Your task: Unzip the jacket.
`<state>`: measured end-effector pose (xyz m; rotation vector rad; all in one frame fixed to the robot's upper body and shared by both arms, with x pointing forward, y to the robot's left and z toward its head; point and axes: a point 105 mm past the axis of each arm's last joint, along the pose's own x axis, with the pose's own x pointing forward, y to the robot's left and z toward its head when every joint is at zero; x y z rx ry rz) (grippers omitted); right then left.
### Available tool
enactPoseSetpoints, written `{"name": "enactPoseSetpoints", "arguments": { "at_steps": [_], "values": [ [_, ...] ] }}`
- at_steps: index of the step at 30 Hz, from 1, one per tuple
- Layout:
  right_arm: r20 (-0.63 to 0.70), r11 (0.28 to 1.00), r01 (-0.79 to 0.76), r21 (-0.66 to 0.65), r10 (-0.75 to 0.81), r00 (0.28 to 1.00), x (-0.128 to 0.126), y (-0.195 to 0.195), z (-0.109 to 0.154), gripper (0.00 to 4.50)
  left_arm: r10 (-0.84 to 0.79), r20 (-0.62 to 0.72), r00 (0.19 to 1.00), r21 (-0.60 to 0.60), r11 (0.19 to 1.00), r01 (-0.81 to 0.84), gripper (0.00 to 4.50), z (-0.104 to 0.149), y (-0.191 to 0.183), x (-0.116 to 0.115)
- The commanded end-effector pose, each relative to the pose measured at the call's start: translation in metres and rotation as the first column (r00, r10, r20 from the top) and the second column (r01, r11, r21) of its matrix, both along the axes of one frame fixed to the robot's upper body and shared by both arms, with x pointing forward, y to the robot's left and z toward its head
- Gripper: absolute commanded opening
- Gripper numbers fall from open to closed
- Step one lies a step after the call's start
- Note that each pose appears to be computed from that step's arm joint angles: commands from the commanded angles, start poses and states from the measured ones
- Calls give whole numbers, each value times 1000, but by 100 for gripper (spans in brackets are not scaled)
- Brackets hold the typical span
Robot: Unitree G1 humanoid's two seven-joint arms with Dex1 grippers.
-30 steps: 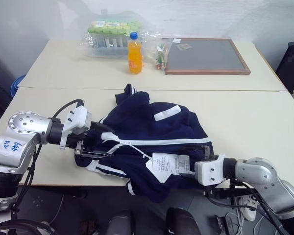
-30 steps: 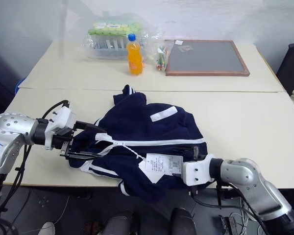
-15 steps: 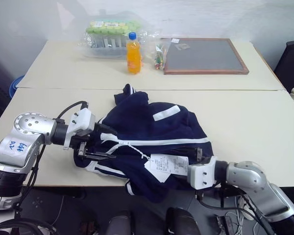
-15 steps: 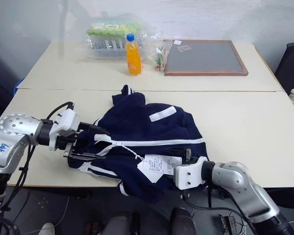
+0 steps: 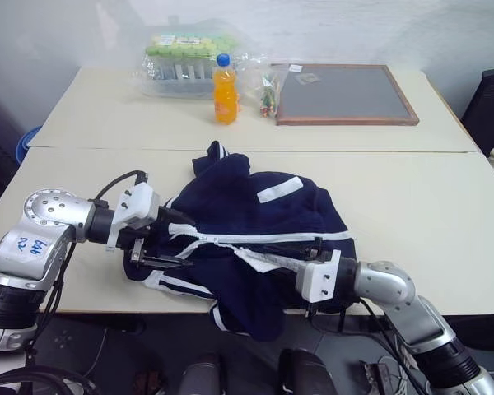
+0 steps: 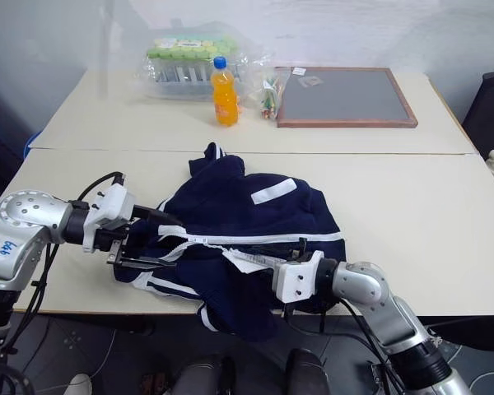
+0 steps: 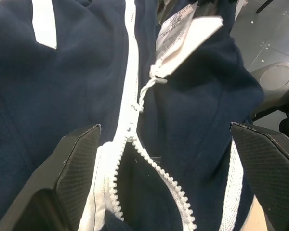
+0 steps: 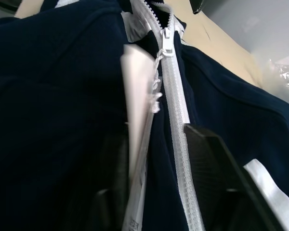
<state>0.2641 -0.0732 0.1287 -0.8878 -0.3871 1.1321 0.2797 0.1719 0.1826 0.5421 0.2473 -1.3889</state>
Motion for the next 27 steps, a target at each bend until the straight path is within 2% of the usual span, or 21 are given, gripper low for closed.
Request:
{"name": "enactPoseSetpoints", "arguments": {
  "at_steps": [1, 2, 3, 8, 12, 15, 18, 21, 27],
  "values": [
    [26, 999, 31, 26, -31, 999, 3, -9, 9, 44, 0, 39, 999, 1, 1000, 0, 450, 3, -3, 4],
    [26, 999, 37, 24, -37, 999, 3, -10, 9, 15, 3, 41, 999, 0, 1000, -3, 450, 2, -3, 5],
    [26, 999, 42, 23, -43, 999, 2, -12, 10, 3, 5, 46, 999, 1, 1000, -5, 450, 2, -3, 6],
    [-69, 1000, 9, -20, -10, 998, -14, -23, 7, 3, 4, 58, 998, -1, 1000, -4, 450, 3, -3, 10],
    [-95, 1000, 4, -31, -6, 995, -18, -25, 8, 3, -1, 71, 997, 6, 1000, 0, 450, 1, -3, 16],
    [-200, 1000, -20, -21, 16, 980, -26, -28, 7, 3, -12, 77, 997, 2, 1000, 12, 450, 2, -7, 18],
    [-226, 998, -24, -57, 11, 974, -26, -31, 4, 70, -19, 81, 997, -1, 1000, 19, 450, 2, -9, 20],
    [-243, 999, -33, -28, 25, 970, -28, -25, 8, 168, -22, 83, 996, -1, 1000, 22, 450, 2, -9, 21],
    [-313, 998, -15, 55, 31, 949, -23, -19, 17, 168, -25, 86, 996, 8, 1000, 24, 450, 1, -7, 20]
  ]
}}
